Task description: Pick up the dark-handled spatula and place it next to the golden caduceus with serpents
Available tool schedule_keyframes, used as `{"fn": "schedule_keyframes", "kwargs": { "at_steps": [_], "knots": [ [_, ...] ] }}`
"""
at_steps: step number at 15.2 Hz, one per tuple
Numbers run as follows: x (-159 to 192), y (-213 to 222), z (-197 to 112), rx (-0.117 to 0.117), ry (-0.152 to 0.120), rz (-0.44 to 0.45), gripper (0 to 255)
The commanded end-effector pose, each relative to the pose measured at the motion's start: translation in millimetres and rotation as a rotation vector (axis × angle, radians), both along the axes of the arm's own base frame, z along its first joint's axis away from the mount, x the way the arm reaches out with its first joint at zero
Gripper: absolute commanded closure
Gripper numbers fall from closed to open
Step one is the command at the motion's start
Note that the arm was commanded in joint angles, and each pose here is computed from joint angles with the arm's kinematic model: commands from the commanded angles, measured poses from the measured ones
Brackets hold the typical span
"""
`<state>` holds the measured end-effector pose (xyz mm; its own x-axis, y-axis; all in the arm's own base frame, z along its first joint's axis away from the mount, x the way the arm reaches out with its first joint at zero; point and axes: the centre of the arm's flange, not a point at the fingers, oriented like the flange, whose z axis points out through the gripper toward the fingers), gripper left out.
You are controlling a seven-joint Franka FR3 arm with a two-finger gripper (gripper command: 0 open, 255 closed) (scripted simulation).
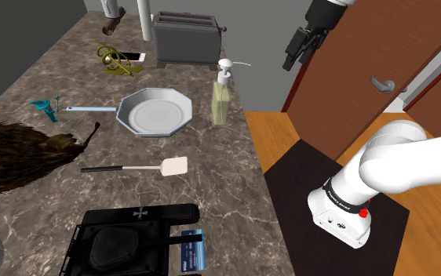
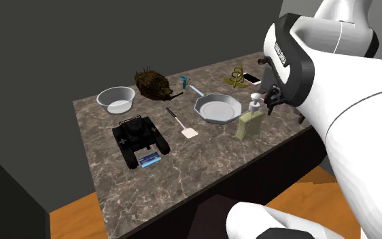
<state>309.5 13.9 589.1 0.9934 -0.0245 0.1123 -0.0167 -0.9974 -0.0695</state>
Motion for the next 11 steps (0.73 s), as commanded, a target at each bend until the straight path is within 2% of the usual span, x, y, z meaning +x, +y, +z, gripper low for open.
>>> {"fn": "schedule_keyframes", "kwargs": {
  "at_steps": [1, 11],
  "knots": [
    [0, 0, 0, 0.0, 0.0, 0.0, 0],
    [80, 95, -48, -0.021, 0.003, 0.228, 0]
  ]
}}
